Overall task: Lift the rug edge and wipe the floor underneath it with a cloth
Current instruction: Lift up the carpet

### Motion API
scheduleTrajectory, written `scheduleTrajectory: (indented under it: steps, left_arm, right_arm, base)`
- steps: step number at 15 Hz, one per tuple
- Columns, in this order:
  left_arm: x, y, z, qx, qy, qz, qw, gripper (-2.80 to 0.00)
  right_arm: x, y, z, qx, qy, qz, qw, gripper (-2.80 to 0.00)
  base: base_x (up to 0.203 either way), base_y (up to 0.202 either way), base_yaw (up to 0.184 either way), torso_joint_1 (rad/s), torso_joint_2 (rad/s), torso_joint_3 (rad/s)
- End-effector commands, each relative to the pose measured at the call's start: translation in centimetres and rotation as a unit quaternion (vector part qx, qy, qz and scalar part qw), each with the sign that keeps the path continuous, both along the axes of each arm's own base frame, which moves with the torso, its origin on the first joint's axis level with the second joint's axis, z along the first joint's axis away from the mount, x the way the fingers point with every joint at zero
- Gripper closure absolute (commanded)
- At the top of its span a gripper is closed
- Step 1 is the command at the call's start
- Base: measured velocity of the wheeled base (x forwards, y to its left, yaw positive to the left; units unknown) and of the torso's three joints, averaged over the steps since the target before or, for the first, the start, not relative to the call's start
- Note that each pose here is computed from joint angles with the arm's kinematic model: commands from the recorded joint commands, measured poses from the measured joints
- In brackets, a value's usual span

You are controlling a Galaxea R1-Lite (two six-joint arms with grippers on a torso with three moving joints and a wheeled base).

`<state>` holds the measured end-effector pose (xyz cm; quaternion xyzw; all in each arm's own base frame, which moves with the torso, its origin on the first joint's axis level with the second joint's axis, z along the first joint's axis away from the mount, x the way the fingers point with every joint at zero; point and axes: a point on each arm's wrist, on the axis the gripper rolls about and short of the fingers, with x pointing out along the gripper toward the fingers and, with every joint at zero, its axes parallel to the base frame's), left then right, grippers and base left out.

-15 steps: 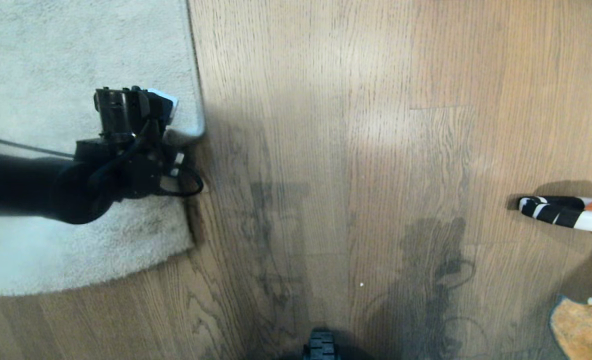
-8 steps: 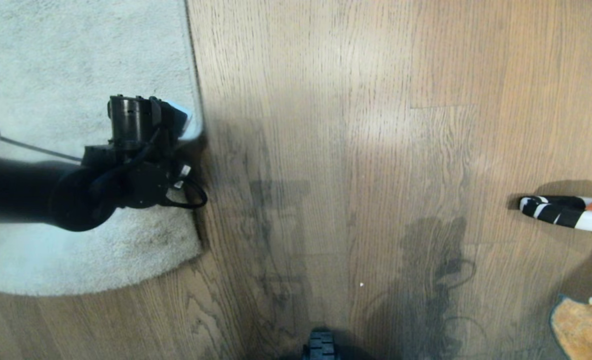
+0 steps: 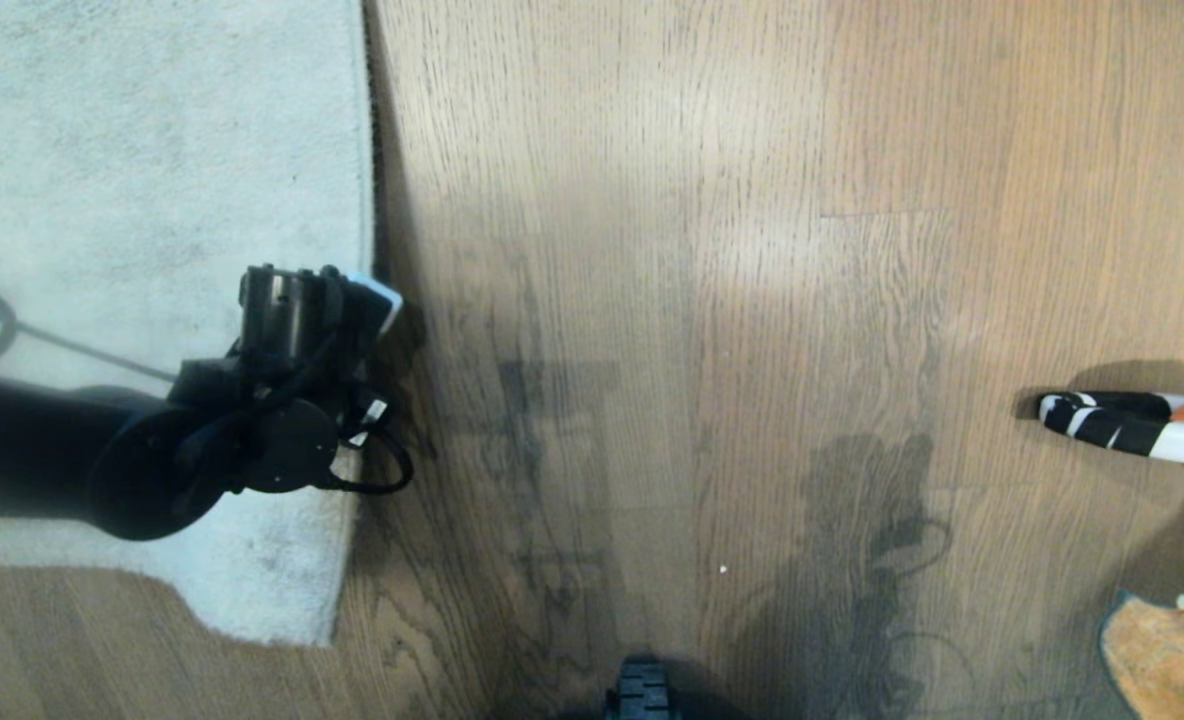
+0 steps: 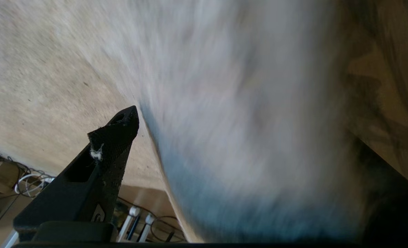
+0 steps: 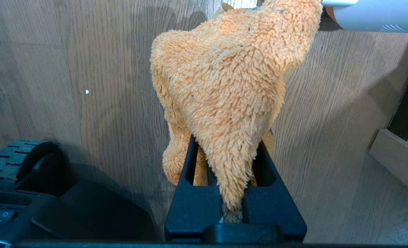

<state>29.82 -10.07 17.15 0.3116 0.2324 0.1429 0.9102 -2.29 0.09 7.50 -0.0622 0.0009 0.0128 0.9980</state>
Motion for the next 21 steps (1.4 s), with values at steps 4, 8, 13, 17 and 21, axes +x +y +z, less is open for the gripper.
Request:
scheduleTrajectory:
  steps: [4, 8, 13, 17, 21]
  left_arm:
    - [-1.1, 0.1, -2.0, 0.019, 0.038, -0.006, 0.9991, -2.8]
    - [-1.1, -0.8, -1.4, 0.017, 0.028, -0.019, 0.9993, -2.8]
    - [-1.8, -2.1, -1.4, 0.027, 0.027, -0.033, 0.9987, -2.8]
    - [-2.4, -3.1, -2.3, 0.046, 0.041, -0.041, 0.9973, -2.8]
    - [-2.9, -2.7, -3.4, 0.074, 0.068, -0.047, 0.9938, -2.8]
  right_arm:
    - [0.0, 0.0, 0.0, -0.001, 0.001, 0.0, 1.0, 0.0]
    - [0.0, 0.0, 0.0, -0.001, 0.001, 0.001, 1.0, 0.0]
    - [0.0, 0.0, 0.0, -0.001, 0.001, 0.0, 1.0, 0.0]
    - [0.0, 0.0, 0.0, -0.001, 0.001, 0.0, 1.0, 0.0]
    - [0.0, 0.0, 0.0, -0.001, 0.001, 0.0, 1.0, 0.0]
  base:
    - [0.0, 0.0, 0.0, 0.0, 0.0, 0.0]
    - [0.0, 0.0, 0.0, 0.0, 0.0, 0.0]
    - [0.0, 0.0, 0.0, 0.0, 0.0, 0.0]
    - [0.0, 0.0, 0.0, 0.0, 0.0, 0.0]
    - [0.0, 0.0, 0.0, 0.0, 0.0, 0.0]
